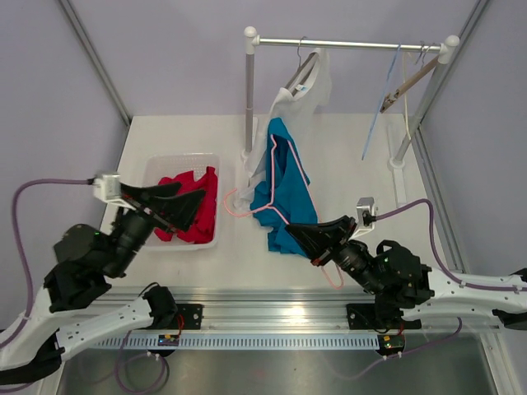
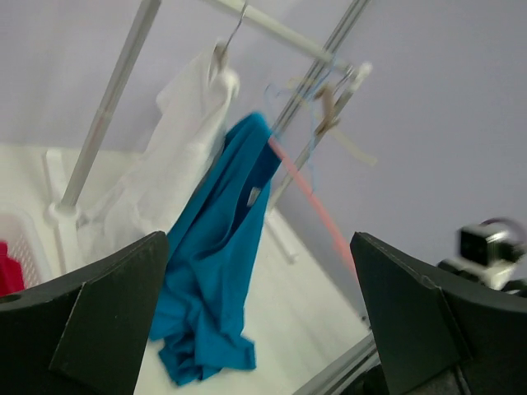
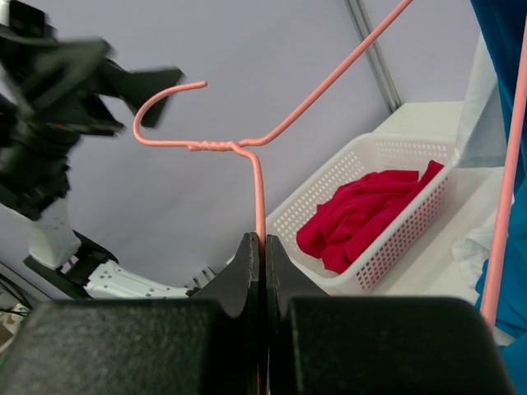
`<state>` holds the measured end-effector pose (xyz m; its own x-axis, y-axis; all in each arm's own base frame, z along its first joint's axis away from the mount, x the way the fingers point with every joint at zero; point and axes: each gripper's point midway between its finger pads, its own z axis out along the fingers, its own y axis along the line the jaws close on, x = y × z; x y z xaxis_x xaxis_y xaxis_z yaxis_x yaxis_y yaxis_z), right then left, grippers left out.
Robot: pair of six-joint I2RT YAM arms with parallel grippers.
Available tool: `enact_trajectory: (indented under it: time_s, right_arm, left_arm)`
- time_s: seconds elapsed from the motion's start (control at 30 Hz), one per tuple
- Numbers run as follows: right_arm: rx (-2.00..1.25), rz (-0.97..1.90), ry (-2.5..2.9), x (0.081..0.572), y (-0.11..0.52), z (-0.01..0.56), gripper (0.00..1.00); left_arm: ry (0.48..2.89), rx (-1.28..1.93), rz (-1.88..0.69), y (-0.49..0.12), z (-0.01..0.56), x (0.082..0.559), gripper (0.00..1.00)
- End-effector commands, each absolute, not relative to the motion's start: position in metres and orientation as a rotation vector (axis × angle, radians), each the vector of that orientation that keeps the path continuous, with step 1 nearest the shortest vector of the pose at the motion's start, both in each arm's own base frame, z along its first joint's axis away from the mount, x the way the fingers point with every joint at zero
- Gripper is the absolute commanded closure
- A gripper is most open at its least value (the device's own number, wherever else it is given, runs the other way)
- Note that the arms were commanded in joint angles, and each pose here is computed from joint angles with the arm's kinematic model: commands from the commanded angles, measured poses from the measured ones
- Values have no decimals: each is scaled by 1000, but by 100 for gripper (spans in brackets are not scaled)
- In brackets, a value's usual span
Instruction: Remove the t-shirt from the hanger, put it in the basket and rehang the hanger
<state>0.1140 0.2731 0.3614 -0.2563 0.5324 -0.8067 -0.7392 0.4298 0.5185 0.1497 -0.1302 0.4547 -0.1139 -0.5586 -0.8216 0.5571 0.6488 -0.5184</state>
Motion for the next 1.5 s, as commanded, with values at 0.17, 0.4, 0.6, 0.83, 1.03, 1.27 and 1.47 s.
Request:
enact_trajectory:
  time_s: [0.17, 0.4, 0.6, 0.83, 1.03, 1.27, 1.47]
  right_arm:
    - [-174, 1534, 1125, 79, 254, 451, 100]
    - [-216, 1701, 1022, 53, 245, 477, 100]
    - [-301, 1803, 955, 31, 244, 493, 100]
    - [-318, 1876, 898, 18, 223, 502, 100]
    - [-353, 1993, 902, -2, 193, 500, 100]
    - [-315, 2017, 989, 0, 178, 483, 100]
    - [-302, 1938, 993, 10, 177, 479, 100]
  left_arm:
    - [1599, -1, -832, -188, 349, 193, 1]
    - [1594, 259, -933, -277, 363, 206, 1]
    - [1620, 219, -761, -283, 361, 239, 1]
    - [1601, 78, -555, -234, 367, 252, 100]
    - [1459, -62, -376, -143, 423, 239, 100]
    - [1277, -157, -337, -103, 524, 237, 100]
    - [1134, -190, -310, -66, 622, 224, 100]
